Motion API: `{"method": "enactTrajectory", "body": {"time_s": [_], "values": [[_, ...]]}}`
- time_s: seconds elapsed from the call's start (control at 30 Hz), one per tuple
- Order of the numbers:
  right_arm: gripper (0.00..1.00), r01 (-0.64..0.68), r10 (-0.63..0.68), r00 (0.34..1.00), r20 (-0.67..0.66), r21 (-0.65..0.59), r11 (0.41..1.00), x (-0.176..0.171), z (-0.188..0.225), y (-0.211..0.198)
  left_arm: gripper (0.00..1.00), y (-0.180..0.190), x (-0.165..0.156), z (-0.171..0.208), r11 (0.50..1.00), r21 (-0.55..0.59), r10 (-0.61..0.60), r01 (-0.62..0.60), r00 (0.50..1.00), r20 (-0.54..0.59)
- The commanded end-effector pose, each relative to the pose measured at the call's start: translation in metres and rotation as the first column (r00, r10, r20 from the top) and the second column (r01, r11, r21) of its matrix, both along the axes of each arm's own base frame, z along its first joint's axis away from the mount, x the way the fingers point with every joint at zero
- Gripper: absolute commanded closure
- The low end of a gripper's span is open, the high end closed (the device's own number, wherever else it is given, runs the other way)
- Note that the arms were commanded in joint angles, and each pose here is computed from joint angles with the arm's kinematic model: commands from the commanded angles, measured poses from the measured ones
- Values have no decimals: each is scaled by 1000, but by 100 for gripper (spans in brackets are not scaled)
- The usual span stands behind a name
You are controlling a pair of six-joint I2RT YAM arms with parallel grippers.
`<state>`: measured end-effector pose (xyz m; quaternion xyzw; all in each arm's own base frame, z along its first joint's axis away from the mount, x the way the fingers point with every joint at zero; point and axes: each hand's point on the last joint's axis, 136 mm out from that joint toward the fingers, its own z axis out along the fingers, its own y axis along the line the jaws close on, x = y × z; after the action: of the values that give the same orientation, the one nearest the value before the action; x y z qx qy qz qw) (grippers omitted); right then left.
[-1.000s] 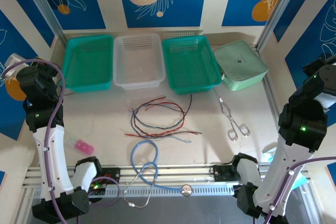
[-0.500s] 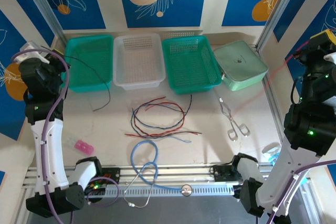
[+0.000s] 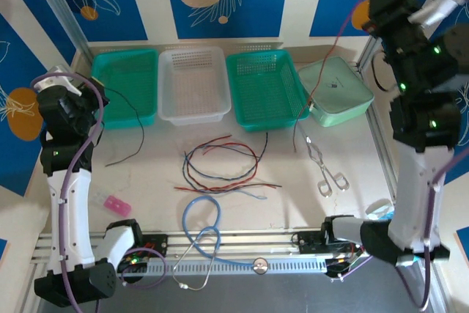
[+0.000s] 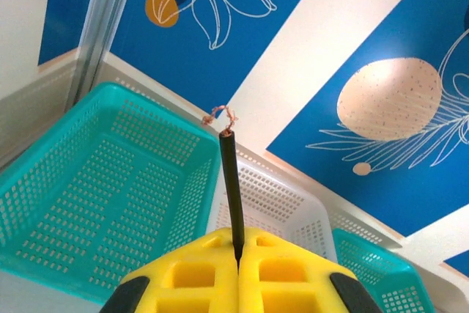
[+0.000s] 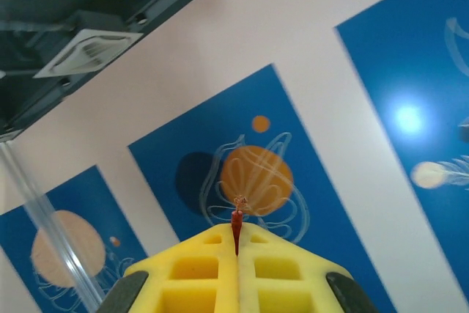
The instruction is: Untangle the cables
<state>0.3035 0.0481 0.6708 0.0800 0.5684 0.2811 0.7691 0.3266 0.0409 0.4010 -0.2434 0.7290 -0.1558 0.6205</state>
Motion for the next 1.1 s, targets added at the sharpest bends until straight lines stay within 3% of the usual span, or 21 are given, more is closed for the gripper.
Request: {"method": "enactTrajectory", "body": {"time_s": [0.0,0.37,0.57,0.67,0.87,0.97,1.07], "values": [[100,23,-16,995,99,-64,998,14,29,15,100,-11,-2,-10,999,-16,-43,43,999,-32],[100,72,-54,974,219,-73,995,72,59,33,100,-19,-3,-34,996,-49,-81,78,994,-75],[100,62,-41,985,165,-123,990,120,27,57,100,-21,-6,-40,995,-49,-95,91,992,-88],[100,38,-35,999,18,-198,980,159,-26,76,100,-22,-7,-45,994,-57,-95,90,991,-93],[100,53,-146,951,-274,-319,946,215,-184,94,100,-24,-11,-50,993,-64,-105,99,990,-98],[100,44,-189,880,-436,-321,946,228,-273,92,100,-26,-11,-49,992,-67,-114,107,989,-100],[100,67,-262,732,-629,-317,946,231,-355,80,100,-27,-11,-45,991,-72,-121,114,988,-93]]}}
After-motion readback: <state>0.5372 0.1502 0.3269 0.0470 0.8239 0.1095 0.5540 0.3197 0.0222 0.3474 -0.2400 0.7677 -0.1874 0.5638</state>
